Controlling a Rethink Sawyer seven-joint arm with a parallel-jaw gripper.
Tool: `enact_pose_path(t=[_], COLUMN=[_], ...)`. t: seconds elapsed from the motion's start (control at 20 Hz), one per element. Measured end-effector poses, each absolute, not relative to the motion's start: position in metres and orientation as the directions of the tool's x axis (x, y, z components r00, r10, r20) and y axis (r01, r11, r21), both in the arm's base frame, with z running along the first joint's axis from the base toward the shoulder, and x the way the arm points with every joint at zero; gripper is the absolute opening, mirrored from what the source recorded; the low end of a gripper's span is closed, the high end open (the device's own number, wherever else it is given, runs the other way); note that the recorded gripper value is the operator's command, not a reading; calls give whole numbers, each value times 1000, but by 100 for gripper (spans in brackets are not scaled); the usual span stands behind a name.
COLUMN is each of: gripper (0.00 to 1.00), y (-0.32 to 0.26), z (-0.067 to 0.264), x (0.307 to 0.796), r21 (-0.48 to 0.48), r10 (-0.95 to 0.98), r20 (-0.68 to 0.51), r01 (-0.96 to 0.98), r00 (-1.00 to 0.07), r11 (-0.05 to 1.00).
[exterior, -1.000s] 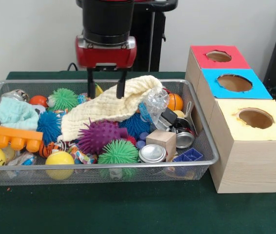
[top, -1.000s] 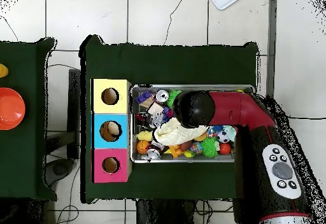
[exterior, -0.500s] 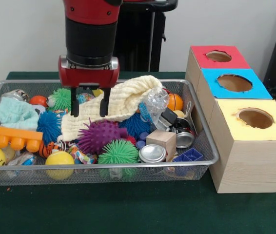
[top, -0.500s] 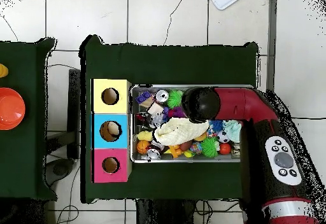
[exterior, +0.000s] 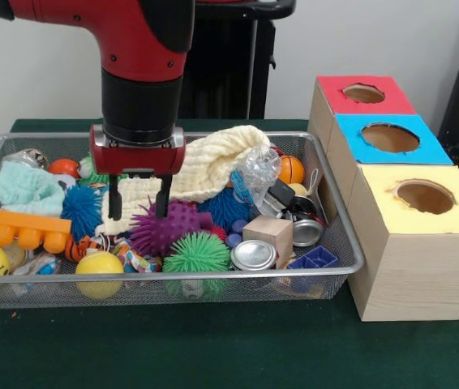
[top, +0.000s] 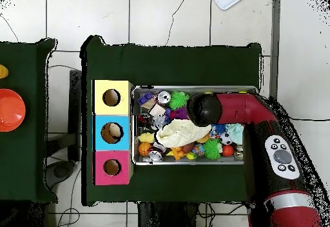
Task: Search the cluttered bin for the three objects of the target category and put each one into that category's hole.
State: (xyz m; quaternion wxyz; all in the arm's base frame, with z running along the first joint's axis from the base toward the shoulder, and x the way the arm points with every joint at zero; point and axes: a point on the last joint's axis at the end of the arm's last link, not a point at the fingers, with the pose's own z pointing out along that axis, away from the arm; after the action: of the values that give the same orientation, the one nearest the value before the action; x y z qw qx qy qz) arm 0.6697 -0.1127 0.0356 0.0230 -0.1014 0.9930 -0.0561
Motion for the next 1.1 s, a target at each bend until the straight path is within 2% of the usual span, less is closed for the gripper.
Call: enact_pose_path(t=[0.5,1.1], gripper=[100,100], y=[-112,-125], z=[12,-21], x=[663,661], r21=[-126,-148], r10=[-241,-272], r20=[-48,-133], r01=[-233,-252], r00=[-969,-953], r11=[964,956])
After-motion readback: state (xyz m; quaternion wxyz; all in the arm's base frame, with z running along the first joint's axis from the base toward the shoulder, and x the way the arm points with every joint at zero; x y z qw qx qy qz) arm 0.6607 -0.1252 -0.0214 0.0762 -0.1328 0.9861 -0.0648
